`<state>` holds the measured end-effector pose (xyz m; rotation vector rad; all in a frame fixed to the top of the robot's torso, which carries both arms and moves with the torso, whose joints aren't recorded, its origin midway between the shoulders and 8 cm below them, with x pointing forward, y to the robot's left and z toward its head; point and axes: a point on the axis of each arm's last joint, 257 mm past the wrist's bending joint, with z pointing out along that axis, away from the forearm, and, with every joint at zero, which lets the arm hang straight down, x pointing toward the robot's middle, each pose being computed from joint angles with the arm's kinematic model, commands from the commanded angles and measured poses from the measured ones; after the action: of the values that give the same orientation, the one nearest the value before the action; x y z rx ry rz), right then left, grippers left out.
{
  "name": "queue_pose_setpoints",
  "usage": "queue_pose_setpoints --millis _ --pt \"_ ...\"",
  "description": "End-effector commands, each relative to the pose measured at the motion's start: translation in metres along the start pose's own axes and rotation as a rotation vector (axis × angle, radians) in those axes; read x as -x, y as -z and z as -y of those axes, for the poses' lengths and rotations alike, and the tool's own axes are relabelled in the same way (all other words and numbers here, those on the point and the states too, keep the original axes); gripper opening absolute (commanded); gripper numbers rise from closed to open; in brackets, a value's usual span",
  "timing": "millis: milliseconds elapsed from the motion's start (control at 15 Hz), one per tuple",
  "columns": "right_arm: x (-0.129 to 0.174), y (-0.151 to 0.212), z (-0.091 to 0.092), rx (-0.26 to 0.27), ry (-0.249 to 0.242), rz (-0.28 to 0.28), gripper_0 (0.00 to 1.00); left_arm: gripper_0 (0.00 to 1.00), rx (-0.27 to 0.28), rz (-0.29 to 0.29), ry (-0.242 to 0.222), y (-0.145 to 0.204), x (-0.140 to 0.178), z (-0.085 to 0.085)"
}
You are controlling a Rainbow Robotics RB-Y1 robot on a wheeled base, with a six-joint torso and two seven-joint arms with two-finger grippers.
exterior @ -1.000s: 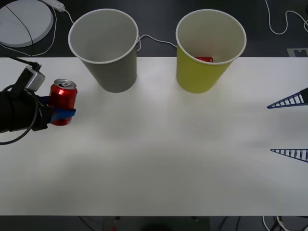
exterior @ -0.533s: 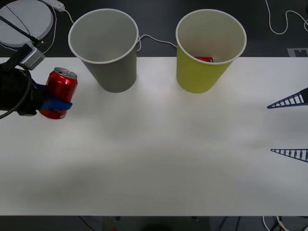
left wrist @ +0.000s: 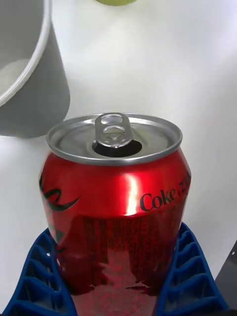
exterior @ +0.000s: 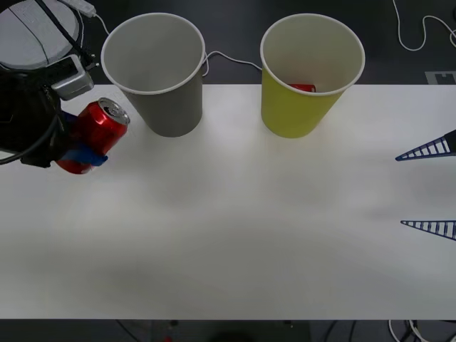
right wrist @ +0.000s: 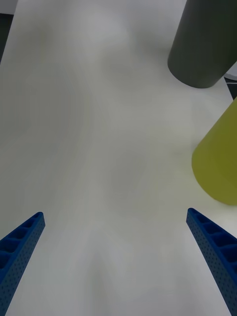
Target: Put the can into the green bin and the plastic bottle into the gray bin
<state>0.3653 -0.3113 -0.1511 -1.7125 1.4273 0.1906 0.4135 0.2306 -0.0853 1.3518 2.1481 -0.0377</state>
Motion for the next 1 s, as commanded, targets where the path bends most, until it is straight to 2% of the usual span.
queue_pose_setpoints --millis 67,200,267,467,800,867,933,1000 --pt "0.0 0.0 0.0 0.0 0.0 0.0 1.0 0.0 0.012 -0.031 -0.058 0.006 0.022 0.003" --pt "0.0 0.0 0.0 0.0 0.0 0.0 1.0 0.0 0.017 -0.039 -0.115 0.011 0.046 0.004" --pt "0.0 0.0 0.0 0.0 0.0 0.0 1.0 0.0 0.01 -0.03 -0.091 0.013 0.058 0.004" --pt "0.0 0.0 0.0 0.0 0.0 0.0 1.0 0.0 -0.008 0.001 -0.12 0.017 0.099 0.002" --pt "0.0 0.0 0.0 0.0 0.0 0.0 1.0 0.0 -0.018 -0.013 -0.157 0.003 0.175 -0.009" --pt "0.0 0.0 0.0 0.0 0.0 0.0 1.0 0.0 -0.015 -0.012 -0.16 0.001 0.196 -0.009" --pt "0.0 0.0 0.0 0.0 0.0 0.0 1.0 0.0 -0.017 0.003 -0.125 -0.001 0.215 -0.008" --pt "0.0 0.0 0.0 0.0 0.0 0.0 1.0 0.0 -0.022 0.021 -0.115 -0.004 0.236 -0.003"
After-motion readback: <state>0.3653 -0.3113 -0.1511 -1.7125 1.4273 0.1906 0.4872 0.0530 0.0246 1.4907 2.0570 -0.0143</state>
